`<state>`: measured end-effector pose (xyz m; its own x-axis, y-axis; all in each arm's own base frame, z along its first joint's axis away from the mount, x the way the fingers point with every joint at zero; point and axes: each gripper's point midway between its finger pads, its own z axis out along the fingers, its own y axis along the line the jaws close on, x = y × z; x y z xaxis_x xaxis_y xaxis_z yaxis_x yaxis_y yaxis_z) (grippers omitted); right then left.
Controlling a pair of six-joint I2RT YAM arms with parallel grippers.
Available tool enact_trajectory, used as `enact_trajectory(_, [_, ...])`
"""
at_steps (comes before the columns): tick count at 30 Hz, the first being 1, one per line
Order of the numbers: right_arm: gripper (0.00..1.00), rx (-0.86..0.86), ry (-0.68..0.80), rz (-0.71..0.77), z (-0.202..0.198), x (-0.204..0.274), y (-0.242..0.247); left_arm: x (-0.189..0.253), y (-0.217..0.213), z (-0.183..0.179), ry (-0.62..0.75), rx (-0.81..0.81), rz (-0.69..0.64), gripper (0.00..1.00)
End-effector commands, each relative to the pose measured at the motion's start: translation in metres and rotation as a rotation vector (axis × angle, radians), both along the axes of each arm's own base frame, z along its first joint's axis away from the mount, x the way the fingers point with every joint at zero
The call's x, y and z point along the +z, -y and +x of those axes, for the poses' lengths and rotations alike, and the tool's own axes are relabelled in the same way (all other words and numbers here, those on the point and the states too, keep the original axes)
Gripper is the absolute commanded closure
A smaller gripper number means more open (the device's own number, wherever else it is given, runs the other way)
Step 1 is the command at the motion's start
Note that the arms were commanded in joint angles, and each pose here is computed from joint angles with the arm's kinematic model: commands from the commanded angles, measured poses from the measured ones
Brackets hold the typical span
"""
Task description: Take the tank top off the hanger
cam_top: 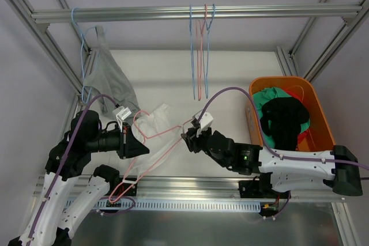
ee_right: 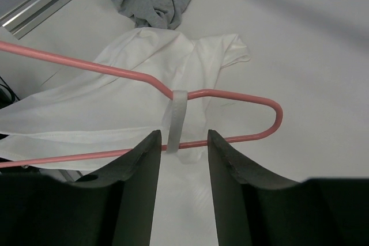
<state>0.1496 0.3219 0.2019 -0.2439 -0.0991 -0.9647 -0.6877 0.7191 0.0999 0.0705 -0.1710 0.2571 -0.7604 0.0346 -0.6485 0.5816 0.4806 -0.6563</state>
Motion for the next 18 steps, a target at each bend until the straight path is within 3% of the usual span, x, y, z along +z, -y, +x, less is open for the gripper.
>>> enact_trajectory(1, [0.59, -0.067, 0.039, 0.091, 0.017, 0.034, -0.006, 0.02, 0.003, -0.01, 0.056, -0.056, -0.041, 1.0])
enact_trajectory(5, [0.66, -0.07, 0.031, 0.094, 0.02, 0.034, -0.009, 0.021, 0.003, -0.013, 0.063, -0.07, -0.05, 1.0])
enact_trajectory(6, [0.76, -0.072, 0.031, 0.092, 0.02, 0.034, -0.01, 0.021, 0.003, -0.013, 0.068, -0.07, -0.049, 1.0])
enact_trajectory(8, [0.82, -0.08, 0.034, 0.101, 0.021, 0.037, -0.009, 0.021, 0.003, -0.012, 0.071, -0.069, -0.048, 1.0])
enact_trajectory(9, [0.95, -0.096, 0.038, 0.101, 0.023, 0.037, -0.005, 0.02, 0.003, -0.012, 0.067, -0.067, -0.045, 1.0])
enact_trajectory(10, [0.99, -0.106, 0.038, 0.113, 0.024, 0.04, -0.003, 0.02, 0.003, -0.011, 0.068, -0.067, -0.044, 1.0])
enact_trajectory(18, [1.0, -0.262, 0.096, 0.195, 0.033, 0.076, 0.061, 0.033, 0.008, -0.011, 0.074, -0.116, -0.062, 1.0])
